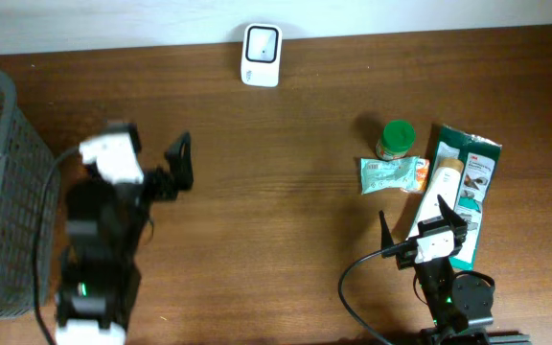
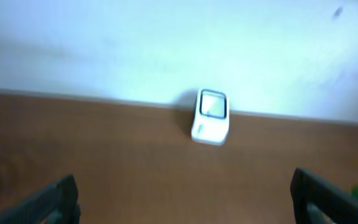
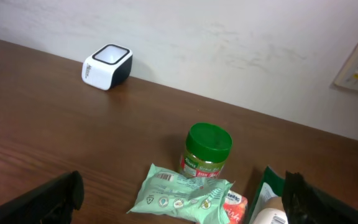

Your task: Scan the item barcode

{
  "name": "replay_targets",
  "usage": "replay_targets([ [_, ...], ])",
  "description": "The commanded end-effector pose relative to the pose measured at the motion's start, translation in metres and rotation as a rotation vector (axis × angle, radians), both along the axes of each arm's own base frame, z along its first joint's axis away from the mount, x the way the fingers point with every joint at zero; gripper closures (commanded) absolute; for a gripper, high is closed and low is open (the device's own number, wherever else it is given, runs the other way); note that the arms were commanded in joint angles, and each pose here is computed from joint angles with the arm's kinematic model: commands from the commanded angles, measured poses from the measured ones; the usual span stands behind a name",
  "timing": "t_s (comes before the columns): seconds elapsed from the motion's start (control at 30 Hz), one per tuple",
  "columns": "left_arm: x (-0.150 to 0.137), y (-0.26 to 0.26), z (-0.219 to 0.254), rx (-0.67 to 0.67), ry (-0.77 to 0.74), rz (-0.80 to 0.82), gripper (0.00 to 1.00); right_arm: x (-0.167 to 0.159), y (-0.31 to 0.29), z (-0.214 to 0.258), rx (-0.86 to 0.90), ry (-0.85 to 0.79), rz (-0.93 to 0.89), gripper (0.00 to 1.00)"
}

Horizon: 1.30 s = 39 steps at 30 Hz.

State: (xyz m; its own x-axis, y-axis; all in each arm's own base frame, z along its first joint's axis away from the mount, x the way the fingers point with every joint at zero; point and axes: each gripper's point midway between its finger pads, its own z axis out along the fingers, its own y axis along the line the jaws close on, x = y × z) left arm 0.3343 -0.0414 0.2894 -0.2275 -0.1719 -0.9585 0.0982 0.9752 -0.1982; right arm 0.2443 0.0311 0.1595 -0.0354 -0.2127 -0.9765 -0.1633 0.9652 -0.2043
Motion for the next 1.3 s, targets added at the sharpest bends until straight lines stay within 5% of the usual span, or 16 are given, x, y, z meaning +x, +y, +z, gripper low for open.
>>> replay_targets([
  [0.0, -0.031, 0.016, -0.01, 0.138, -0.136, 0.051, 0.01, -0.001, 0.004, -0.001, 0.011, 0.002, 0.019, 0.02],
  [0.13, -0.054, 0.02, -0.026, 0.277, -0.194, 0.042, 0.01, -0.001, 0.004, -0.001, 0.011, 0.001, 0.019, 0.02],
  [0.67, -0.085, 0.036, -0.094, 0.414, -0.306, 0.098, 0.01, -0.001, 0.004, -0.001, 0.011, 0.002, 0.019, 0.02],
  [0.87, -0.089, 0.043, -0.135, 0.427, -0.148, 0.091, 0.01, -0.001, 0.004, -0.001, 0.011, 0.002, 0.019, 0.02],
  [1.27, -0.088, 0.039, -0.133, 0.424, -0.156, 0.073, 0.01, -0.001, 0.004, -0.001, 0.011, 0.002, 0.019, 0.02],
])
